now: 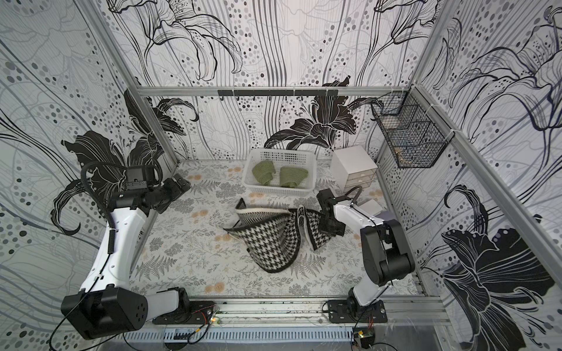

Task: Roll up the scarf and place it into the basket
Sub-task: Flatten out the scarf at the center of the board.

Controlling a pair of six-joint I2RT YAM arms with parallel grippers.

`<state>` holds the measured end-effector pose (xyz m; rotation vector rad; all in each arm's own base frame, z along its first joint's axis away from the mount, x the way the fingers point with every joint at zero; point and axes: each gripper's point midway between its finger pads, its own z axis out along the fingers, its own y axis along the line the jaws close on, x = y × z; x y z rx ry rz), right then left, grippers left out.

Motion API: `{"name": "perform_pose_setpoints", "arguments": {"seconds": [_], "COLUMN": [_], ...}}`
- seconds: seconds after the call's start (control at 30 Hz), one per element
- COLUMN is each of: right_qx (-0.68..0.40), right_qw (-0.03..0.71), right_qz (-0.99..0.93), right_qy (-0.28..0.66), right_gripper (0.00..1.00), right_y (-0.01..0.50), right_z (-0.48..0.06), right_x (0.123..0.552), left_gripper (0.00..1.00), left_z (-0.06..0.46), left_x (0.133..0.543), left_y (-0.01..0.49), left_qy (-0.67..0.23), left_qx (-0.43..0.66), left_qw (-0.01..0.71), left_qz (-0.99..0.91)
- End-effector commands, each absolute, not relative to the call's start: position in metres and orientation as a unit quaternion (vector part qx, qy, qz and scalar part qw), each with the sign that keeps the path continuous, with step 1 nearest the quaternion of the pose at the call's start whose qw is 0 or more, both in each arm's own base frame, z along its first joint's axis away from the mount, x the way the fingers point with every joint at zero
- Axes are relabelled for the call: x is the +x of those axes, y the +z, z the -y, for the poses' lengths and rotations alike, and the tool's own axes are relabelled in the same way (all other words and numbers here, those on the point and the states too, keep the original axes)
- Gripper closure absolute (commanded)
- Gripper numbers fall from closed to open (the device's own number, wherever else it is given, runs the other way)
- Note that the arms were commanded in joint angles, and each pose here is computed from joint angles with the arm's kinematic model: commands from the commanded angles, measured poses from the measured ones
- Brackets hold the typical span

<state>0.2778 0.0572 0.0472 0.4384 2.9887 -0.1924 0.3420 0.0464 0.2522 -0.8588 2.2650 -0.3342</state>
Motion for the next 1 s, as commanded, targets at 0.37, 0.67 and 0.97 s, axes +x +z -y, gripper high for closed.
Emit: {"name": "perform_pose_setpoints", "arguments": {"seconds": [0.37,0.67,0.97], "right_qx": [0.130,0.123,0.126], "right_qw": [0.157,0.143,0.128], "right_qz": [-0.929,-0.933,-0.932], "right_qy": [-0.308,-0.307,-0.314], "right_gripper": [1.00,1.00,1.00], "right_y": [0.165,0.152,0.147], "right_z": [0.031,0.030,0.041], "right_x": [0.273,0.274,0.255], "left_gripper": [0.01,0.01,0.01], "left_z": [0.132,0.191,0.267], "left_x": [0.304,0.282,0.299], "left_y": [0.168,0.098,0.065], "left_qy": [-0.240,-0.233,-0.278], "left_qx": [-0.084,0.013,0.097], "left_qw": [0.135,0.076,0.049], "left_qz": [-0.958,-0.969,-0.954]}}
